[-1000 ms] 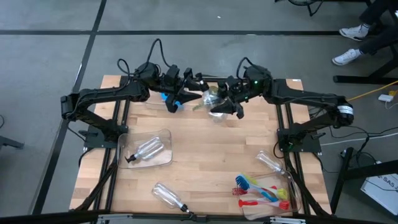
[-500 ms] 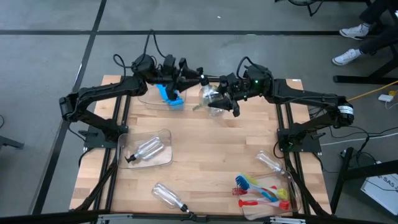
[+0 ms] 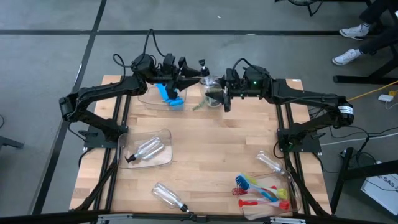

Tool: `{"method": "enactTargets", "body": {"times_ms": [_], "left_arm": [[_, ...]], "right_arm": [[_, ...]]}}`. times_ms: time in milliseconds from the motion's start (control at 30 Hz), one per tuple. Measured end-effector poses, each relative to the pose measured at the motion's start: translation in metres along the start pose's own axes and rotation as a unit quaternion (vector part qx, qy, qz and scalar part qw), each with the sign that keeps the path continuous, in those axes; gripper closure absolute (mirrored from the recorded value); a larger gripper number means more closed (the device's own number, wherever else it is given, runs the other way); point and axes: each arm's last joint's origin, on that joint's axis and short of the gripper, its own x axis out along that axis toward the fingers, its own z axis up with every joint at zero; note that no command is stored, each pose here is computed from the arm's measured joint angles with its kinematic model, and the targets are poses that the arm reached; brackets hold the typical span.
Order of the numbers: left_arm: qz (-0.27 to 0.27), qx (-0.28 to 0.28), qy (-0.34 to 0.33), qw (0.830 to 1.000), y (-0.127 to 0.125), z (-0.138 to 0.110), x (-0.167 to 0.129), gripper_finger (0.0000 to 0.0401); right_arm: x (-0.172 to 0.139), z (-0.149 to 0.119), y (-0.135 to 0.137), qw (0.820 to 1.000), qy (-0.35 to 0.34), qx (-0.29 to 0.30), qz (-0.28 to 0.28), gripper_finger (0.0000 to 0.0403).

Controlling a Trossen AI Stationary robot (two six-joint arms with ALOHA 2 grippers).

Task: Pick & Place Kitchen Sink Supplies
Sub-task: Put the transparent soap dispenser into the middle transparent bin

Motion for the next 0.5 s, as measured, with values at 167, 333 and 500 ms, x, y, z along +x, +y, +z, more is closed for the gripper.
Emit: {"method": "enactTargets", "body": {"times_ms": [167,333,500], "left_arm": [[0.013,-0.004,-0.001,1.0,0.0007,-0.0006,0.0002,0.0268],[0.053,-0.017,0.003,0.998,0.0045,-0.004,-0.0001,0.0342],[0.033,-0.004,-0.007,0.999,-0.0022,-0.0033,0.0035,0.0395]], "right_arm": [[-0.0005,0.0004,-0.0037,1.0,-0.002,-0.002,-0.013,0.0187],[-0.0022,0.0016,-0.005,1.0,-0.004,-0.006,-0.022,0.0187],[-0.0036,-0.0012,-0.0069,0.999,0.011,-0.008,-0.047,0.0187]]}}
